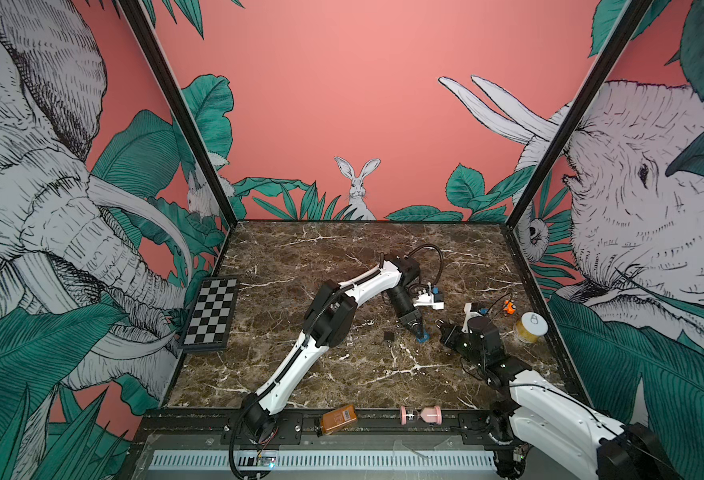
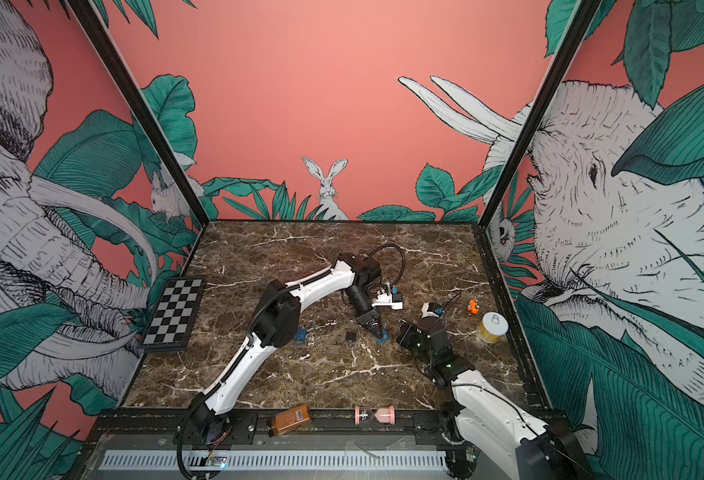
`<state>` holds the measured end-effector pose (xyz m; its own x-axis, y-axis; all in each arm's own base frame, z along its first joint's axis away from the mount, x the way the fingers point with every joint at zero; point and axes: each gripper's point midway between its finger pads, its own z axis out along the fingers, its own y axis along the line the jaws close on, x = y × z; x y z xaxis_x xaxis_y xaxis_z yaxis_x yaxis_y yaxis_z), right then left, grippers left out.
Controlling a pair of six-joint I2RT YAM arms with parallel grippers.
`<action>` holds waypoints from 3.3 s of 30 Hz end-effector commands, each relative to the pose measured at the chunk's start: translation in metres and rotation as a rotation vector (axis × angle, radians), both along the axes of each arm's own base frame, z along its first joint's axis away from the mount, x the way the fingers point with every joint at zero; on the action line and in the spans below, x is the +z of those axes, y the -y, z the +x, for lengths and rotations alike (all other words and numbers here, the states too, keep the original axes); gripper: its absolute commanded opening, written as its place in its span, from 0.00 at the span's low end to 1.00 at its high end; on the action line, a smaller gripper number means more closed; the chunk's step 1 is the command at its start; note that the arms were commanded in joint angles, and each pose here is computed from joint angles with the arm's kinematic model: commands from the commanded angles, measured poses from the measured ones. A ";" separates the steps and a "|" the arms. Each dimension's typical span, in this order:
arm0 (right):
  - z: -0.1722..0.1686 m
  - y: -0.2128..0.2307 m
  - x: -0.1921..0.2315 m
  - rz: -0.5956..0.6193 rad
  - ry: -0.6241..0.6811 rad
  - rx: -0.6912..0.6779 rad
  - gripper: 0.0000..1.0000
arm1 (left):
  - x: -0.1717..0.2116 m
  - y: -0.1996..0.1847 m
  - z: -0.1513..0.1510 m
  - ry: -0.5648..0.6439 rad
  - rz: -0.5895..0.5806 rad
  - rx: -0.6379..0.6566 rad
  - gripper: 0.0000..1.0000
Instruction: Lock with the key
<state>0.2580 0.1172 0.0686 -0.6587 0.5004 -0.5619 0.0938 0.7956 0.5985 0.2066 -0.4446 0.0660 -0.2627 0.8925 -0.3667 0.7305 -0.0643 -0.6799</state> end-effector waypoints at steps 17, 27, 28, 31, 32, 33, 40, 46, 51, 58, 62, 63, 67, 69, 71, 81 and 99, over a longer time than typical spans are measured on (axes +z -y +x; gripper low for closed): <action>0.016 -0.025 -0.014 0.027 0.039 0.016 0.00 | -0.027 0.011 0.013 0.107 0.079 -0.013 0.22; 0.016 -0.027 -0.026 0.008 0.021 0.002 0.00 | -0.028 0.019 0.038 0.248 0.073 0.024 0.39; 0.016 -0.028 -0.027 0.008 0.019 0.004 0.00 | -0.029 0.020 0.039 0.254 0.072 0.027 0.39; 0.017 -0.029 -0.028 0.009 0.016 0.005 0.00 | -0.032 0.021 0.045 0.278 0.077 0.038 0.43; 0.017 -0.029 -0.029 0.009 0.015 0.006 0.00 | -0.034 0.021 0.046 0.283 0.078 0.041 0.54; 0.017 -0.029 -0.028 0.009 0.016 0.005 0.00 | -0.021 0.023 0.048 0.302 0.055 0.048 0.63; 0.017 -0.029 -0.028 0.008 0.014 0.002 0.00 | 0.000 0.026 0.082 0.443 0.012 0.158 0.97; 0.017 -0.029 -0.029 0.002 -0.004 0.002 0.00 | 0.027 0.011 0.132 0.556 -0.021 0.414 0.97; 0.017 -0.031 -0.029 0.005 -0.008 0.006 0.00 | 0.067 -0.013 0.160 0.568 -0.149 0.657 0.97; 0.015 -0.032 -0.030 0.008 -0.021 0.007 0.00 | 0.116 -0.038 0.160 0.677 -0.234 0.788 0.97; 0.013 -0.030 -0.031 0.004 -0.029 0.003 0.10 | 0.128 -0.049 0.157 0.675 -0.220 0.840 0.97; 0.013 -0.030 -0.030 0.004 -0.027 0.003 0.12 | 0.127 -0.051 0.155 0.673 -0.215 0.839 0.97; 0.011 -0.025 -0.028 -0.023 -0.026 -0.008 0.19 | 0.123 -0.052 0.145 0.643 -0.227 0.813 0.97; 0.010 -0.023 -0.025 -0.030 -0.018 -0.008 0.21 | 0.121 -0.051 0.141 0.631 -0.232 0.803 0.97; 0.010 -0.022 -0.021 -0.031 -0.011 -0.010 0.23 | 0.121 -0.052 0.138 0.625 -0.244 0.802 0.97; 0.012 -0.025 0.023 -0.134 0.003 0.068 0.24 | 0.135 -0.084 0.120 0.634 -0.275 0.930 0.97; 0.017 -0.121 0.078 -0.438 0.011 0.374 0.36 | 0.137 -0.188 0.109 0.574 -0.277 1.235 0.98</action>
<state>0.2767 0.2326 0.1463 -0.7507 0.0177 -0.6604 -0.2222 0.9346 0.2777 0.3205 -0.2648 0.1914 -0.5636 0.1587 -0.8106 0.6080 0.7440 -0.2771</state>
